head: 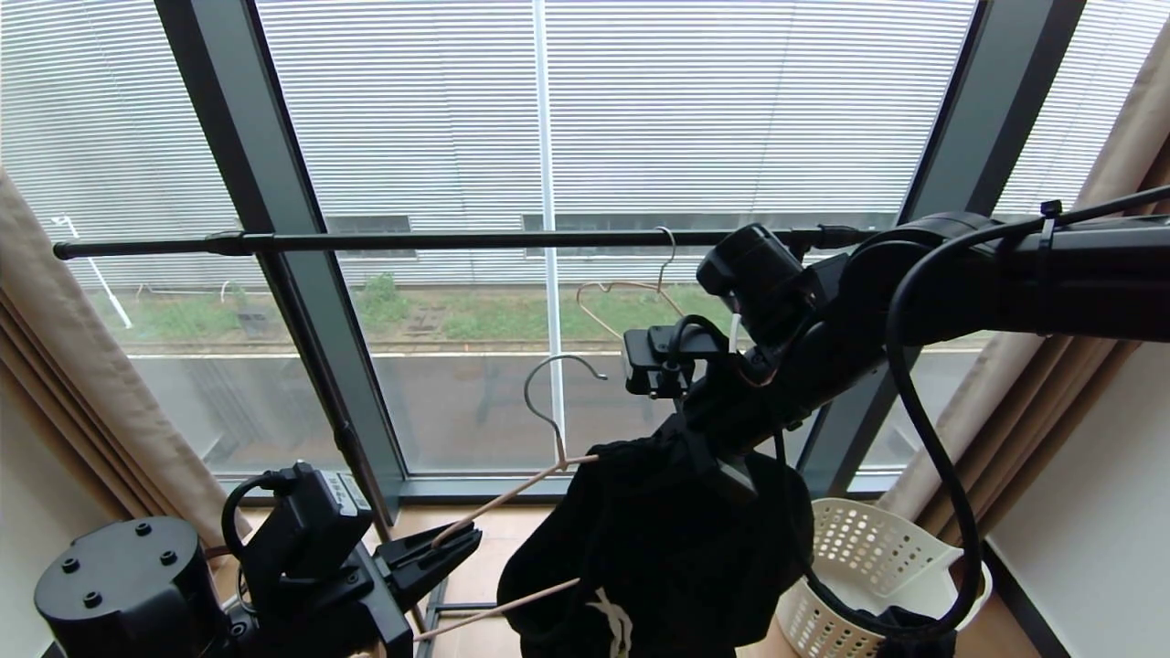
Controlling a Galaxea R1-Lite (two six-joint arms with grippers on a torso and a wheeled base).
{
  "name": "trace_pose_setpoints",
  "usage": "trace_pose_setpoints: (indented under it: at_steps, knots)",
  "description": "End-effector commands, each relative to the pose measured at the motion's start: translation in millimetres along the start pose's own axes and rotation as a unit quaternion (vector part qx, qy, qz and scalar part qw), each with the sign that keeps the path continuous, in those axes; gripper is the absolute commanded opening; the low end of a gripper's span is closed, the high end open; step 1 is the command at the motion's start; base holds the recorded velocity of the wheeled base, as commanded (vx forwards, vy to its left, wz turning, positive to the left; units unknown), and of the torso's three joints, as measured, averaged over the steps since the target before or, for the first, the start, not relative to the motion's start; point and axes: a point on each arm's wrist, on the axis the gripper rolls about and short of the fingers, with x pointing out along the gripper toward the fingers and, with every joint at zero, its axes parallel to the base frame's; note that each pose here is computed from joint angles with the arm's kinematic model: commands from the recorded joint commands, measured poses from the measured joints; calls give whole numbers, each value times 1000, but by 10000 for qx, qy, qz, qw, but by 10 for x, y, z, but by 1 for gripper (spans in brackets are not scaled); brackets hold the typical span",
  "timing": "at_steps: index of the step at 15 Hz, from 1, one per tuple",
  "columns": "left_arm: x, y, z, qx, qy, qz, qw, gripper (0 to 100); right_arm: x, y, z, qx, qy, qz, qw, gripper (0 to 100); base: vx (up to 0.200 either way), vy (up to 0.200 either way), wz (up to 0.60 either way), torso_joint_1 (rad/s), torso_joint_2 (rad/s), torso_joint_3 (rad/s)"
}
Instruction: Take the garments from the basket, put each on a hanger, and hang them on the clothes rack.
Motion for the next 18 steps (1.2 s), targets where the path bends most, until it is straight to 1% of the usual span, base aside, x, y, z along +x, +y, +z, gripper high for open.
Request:
trace_pose_setpoints:
  at_steps: [1, 5, 6, 13, 14, 16, 17, 18]
  knots:
    - [4, 5, -8, -5, 24, 25, 10000, 0, -29, 19, 10, -20, -19, -15, 10000, 0, 0, 0, 0, 0, 0, 0]
    - [5, 29, -22, -63, 58, 81, 9999, 0, -38, 37, 1, -12, -11, -6, 10000, 0, 0, 0, 0, 0, 0, 0]
    - [3, 35, -23, -58, 60, 95, 9999, 100, -40, 36, 3, -16, -15, -10, 10000, 0, 0, 0, 0, 0, 0, 0]
    - [-16, 70, -14, -59, 26, 160, 9999, 100, -85, 97, -15, -7, 8, 3, 10000, 0, 0, 0, 0, 0, 0, 0]
    - [-50, 81, 28, -69, -90, 199, 9997, 100, -105, 105, -15, -10, 0, -11, 10000, 0, 0, 0, 0, 0, 0, 0]
    - [-131, 77, 158, -342, -460, 179, 9982, 100, -151, 123, -35, -1, -18, -46, 10000, 0, 0, 0, 0, 0, 0, 0]
    - [-173, 96, 235, -443, -692, 51, 9966, 100, -168, 118, -68, 50, 1, -57, 10000, 0, 0, 0, 0, 0, 0, 0]
    - [-252, 196, 272, -507, -848, 8, 9951, 100, -191, 114, -105, 98, 14, -69, 9999, 0, 0, 0, 0, 0, 0, 0]
